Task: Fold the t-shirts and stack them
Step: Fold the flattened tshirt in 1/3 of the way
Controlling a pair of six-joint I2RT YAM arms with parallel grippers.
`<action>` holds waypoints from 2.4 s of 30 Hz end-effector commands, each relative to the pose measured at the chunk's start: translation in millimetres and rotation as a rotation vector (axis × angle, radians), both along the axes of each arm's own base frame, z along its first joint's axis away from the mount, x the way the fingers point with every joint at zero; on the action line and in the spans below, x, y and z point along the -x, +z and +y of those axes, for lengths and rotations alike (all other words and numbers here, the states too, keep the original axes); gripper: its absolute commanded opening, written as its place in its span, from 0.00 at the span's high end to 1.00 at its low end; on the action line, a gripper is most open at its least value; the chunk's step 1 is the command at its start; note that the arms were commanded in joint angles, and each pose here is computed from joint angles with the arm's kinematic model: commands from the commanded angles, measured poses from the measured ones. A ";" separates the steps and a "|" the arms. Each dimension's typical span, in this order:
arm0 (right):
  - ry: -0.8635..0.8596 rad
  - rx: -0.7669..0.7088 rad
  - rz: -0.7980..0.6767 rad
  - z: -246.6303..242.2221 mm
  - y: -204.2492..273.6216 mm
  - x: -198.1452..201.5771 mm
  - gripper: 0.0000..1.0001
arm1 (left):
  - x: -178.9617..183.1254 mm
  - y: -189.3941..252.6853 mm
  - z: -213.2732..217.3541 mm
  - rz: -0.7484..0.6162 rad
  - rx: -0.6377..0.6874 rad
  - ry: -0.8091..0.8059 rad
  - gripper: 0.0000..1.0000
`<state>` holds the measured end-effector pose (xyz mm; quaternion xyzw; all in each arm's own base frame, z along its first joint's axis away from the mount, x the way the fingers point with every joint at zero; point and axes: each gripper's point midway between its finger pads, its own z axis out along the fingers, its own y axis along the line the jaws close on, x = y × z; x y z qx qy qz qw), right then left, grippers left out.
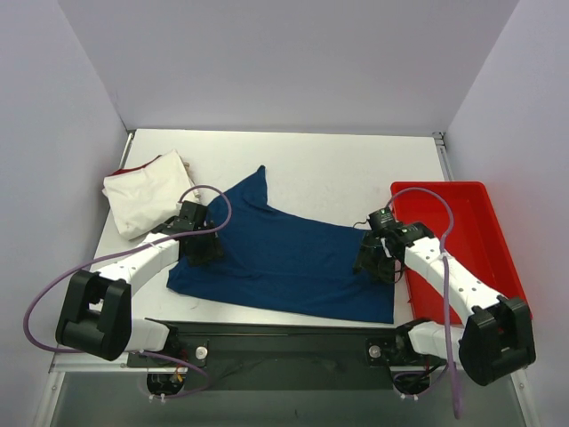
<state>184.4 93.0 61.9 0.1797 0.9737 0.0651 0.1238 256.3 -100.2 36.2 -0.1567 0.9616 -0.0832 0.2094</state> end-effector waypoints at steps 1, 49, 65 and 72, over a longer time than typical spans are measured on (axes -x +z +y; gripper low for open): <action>0.052 -0.027 0.098 7.9 -16.1 21.5 0.56 | -17.5 21.2 -2.3 -0.086 0.025 0.022 0.37; -0.044 0.141 0.070 -34.0 -28.1 7.6 0.60 | 5.4 6.2 8.8 -0.049 0.017 0.094 0.44; -0.034 0.129 0.118 -30.7 -36.3 15.7 0.60 | 7.2 -4.3 -7.4 -0.020 0.052 0.059 0.65; -0.033 0.130 0.126 -31.1 -37.6 17.8 0.60 | -4.6 10.4 -25.8 -0.066 0.102 0.020 0.97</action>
